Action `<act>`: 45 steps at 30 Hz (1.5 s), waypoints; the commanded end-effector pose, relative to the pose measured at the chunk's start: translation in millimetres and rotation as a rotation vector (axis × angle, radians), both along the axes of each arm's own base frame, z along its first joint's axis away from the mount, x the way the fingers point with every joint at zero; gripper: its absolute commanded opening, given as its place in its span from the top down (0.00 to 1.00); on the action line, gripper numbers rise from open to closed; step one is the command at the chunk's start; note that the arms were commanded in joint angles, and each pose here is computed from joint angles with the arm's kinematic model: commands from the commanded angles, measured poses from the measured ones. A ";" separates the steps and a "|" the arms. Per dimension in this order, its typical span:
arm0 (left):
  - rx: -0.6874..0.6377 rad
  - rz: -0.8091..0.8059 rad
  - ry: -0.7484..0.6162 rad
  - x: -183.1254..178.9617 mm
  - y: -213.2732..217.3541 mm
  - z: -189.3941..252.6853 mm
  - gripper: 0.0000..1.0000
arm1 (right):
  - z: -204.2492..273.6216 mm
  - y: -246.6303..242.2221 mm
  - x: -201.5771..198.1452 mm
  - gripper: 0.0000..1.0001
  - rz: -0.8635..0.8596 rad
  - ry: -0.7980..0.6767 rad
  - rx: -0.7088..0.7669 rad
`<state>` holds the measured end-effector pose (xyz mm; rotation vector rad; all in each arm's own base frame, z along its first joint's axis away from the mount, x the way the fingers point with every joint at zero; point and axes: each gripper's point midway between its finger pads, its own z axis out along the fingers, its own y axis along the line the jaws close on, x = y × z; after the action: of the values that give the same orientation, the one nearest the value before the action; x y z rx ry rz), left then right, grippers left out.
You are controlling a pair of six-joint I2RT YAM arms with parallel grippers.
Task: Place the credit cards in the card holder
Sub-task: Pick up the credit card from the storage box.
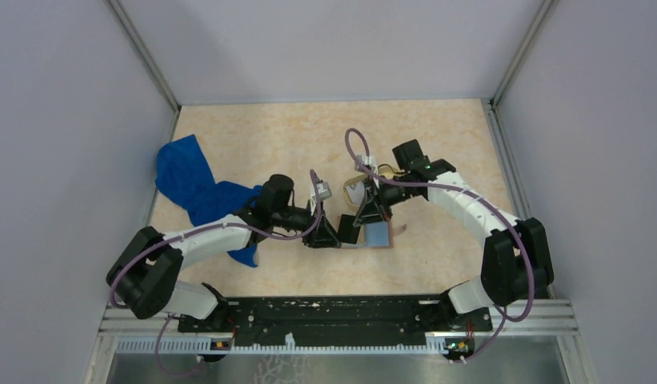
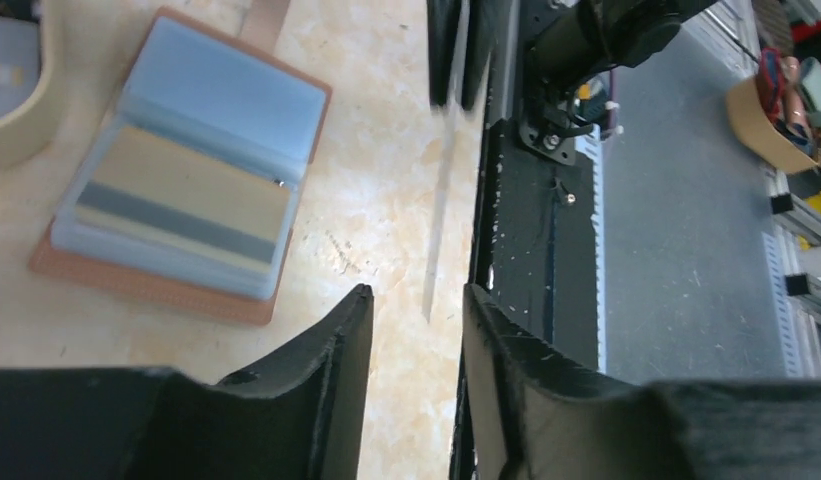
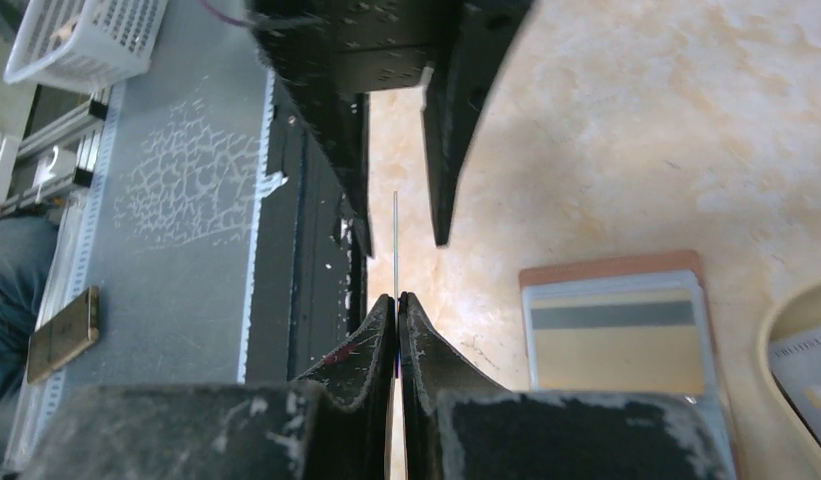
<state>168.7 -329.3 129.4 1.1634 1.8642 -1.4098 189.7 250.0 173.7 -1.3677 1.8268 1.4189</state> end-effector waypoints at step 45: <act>0.263 0.915 0.146 68.0 -1.3 -95.5 0.34 | -116.4 -88.6 61.3 1.00 -0.612 0.589 -0.158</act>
<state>231.6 -328.2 38.0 0.1892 2.2501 -0.8327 246.4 162.7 60.5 -0.3791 2.4785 1.4345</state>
